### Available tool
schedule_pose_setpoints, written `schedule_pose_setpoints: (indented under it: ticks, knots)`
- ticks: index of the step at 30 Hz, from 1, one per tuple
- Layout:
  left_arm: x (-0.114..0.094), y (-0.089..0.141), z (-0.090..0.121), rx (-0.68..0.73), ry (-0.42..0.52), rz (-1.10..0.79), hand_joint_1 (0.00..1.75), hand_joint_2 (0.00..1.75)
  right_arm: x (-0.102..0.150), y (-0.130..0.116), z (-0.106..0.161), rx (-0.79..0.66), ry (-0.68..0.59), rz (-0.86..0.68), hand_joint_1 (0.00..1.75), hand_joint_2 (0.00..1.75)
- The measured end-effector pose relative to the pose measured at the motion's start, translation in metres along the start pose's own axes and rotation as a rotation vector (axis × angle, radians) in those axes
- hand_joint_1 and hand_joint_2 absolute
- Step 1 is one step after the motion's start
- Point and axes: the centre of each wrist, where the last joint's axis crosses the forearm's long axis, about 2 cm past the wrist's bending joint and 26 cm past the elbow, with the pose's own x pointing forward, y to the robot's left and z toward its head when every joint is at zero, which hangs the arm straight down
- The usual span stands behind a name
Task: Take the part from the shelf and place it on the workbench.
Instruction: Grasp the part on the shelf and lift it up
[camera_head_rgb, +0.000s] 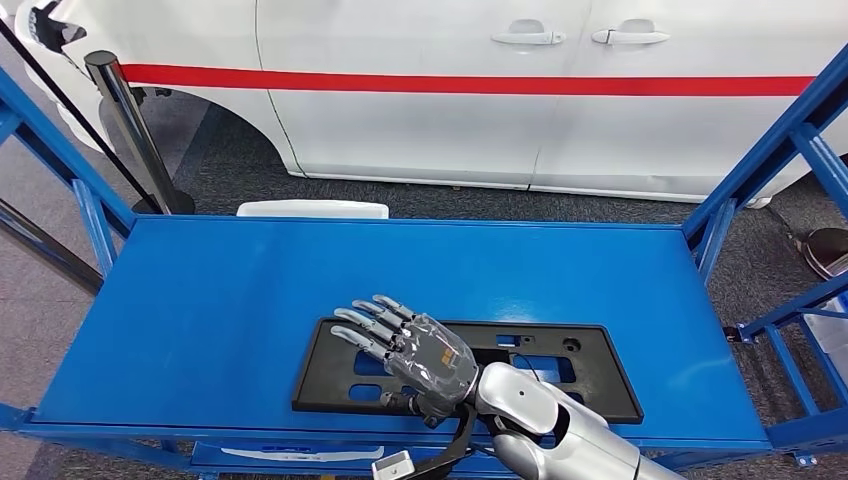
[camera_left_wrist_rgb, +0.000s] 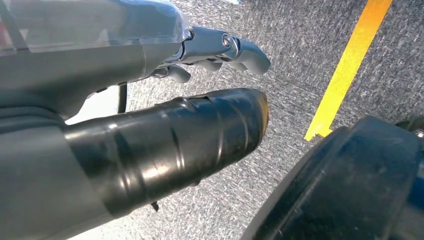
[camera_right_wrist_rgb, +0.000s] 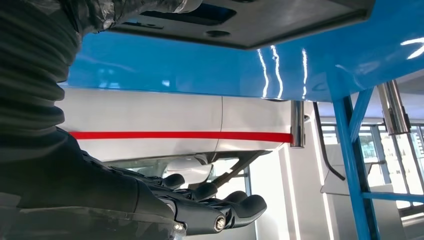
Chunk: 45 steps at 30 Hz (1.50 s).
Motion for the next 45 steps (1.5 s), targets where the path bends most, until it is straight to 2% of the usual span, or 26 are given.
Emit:
schedule_pose_setpoints:
  ticks: [33, 45]
  knots:
    - [-0.002, 0.000, 0.001, 0.003, 0.007, 0.002, 0.00, 0.00, -0.002, 0.007, 0.010, 0.043, -0.005, -0.025, 0.00, 1.75]
    - [-0.002, 0.000, 0.001, -0.002, 0.006, -0.009, 0.00, 0.00, 0.005, -0.004, 0.008, -0.037, -0.068, 0.037, 0.00, 1.75]
